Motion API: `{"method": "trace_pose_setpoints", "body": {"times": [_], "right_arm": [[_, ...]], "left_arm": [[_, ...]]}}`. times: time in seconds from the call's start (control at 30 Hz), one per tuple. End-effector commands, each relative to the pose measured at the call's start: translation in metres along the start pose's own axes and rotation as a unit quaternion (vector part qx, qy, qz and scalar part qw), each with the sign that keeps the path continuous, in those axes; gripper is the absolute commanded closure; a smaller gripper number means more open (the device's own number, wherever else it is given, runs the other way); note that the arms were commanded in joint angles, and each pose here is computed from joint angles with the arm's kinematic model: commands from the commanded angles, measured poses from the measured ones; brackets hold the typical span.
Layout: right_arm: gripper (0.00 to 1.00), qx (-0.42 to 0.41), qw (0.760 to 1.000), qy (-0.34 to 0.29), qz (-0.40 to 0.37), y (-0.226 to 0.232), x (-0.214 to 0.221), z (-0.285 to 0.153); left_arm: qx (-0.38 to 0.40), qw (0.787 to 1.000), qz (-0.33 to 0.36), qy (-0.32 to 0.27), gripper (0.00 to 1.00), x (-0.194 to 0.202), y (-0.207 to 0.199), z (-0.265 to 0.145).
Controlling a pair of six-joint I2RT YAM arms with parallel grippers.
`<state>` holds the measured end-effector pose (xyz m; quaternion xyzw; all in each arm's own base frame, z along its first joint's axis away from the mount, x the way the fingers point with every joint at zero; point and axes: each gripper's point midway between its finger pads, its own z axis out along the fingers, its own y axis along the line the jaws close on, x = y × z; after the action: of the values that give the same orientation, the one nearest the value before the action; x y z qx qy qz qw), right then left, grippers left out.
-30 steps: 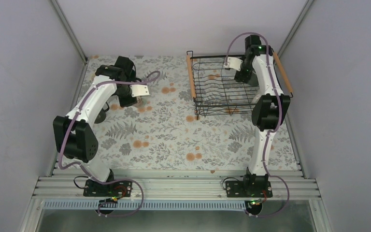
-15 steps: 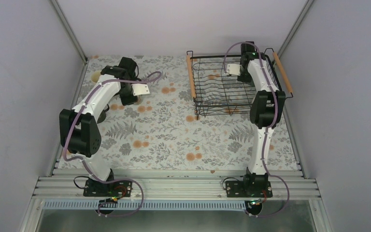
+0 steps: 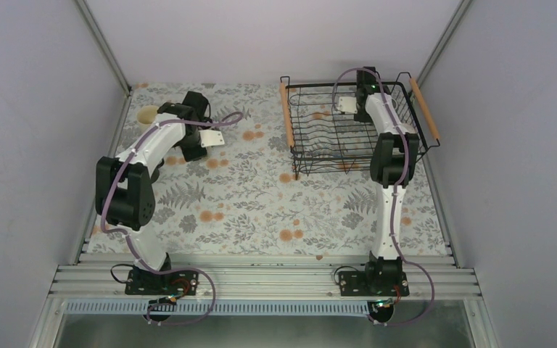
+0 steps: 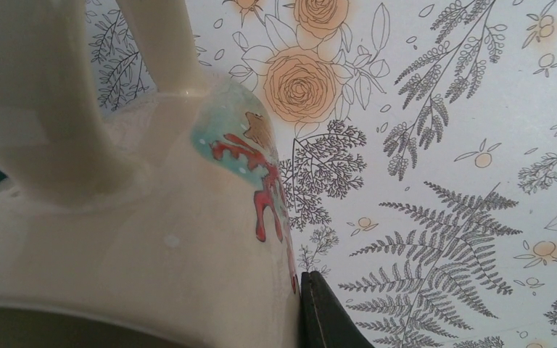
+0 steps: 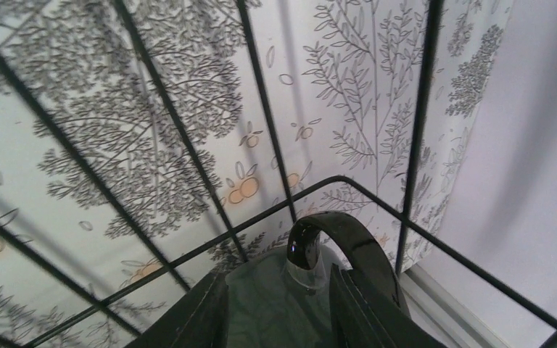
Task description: Unload the cups from the dish rack
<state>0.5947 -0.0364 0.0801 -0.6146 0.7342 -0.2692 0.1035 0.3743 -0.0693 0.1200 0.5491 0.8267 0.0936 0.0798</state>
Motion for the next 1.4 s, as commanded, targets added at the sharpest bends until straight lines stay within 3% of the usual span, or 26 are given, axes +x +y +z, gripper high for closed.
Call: {"method": "trace_pose_setpoints", "body": {"times": [0.0,0.2,0.3,0.43,0.6,0.83,1.07,1.1,1.17,1.23,1.37], "right_arm": [[0.63,0.043,0.999,0.010,0.002,-0.022,-0.003,0.005],[0.65,0.025,1.000,0.016,-0.007,-0.011,-0.005,0.017],[0.74,0.022,0.999,0.032,-0.007,-0.009,-0.001,0.020],[0.87,0.024,0.999,0.043,0.001,-0.013,0.004,0.017],[0.96,0.021,0.999,0.043,0.001,-0.013,0.006,0.008],[0.96,-0.003,1.000,0.024,0.019,-0.006,0.003,-0.004],[0.96,-0.045,0.997,-0.032,0.049,0.008,-0.006,-0.043],[0.92,-0.040,0.997,-0.033,0.057,0.006,-0.005,-0.049],[0.67,-0.030,0.996,-0.043,0.075,0.002,-0.002,-0.058],[0.51,-0.025,0.995,-0.047,0.089,-0.002,0.004,-0.066],[0.38,-0.020,0.992,-0.042,0.118,-0.012,0.013,-0.078]], "left_arm": [[-0.047,0.999,-0.022,-0.007,0.98,-0.005,0.024,-0.006],[-0.036,0.999,-0.024,0.003,0.94,-0.002,0.020,-0.001],[-0.031,0.999,-0.025,0.004,0.83,-0.001,0.018,-0.002],[-0.031,0.999,-0.025,0.004,0.77,-0.001,0.018,-0.005],[-0.021,0.999,-0.027,0.006,0.61,-0.001,0.015,-0.007],[-0.016,0.999,-0.027,0.005,0.48,0.001,0.012,-0.014],[-0.023,0.999,-0.028,-0.019,0.24,-0.004,0.013,-0.038],[-0.027,0.999,-0.030,-0.022,0.16,-0.005,0.015,-0.041],[-0.030,0.999,-0.030,-0.028,0.05,-0.008,0.015,-0.047],[-0.032,0.999,-0.029,-0.032,0.00,-0.010,0.015,-0.050],[-0.041,0.998,-0.031,-0.039,0.00,-0.016,0.018,-0.059]]}}
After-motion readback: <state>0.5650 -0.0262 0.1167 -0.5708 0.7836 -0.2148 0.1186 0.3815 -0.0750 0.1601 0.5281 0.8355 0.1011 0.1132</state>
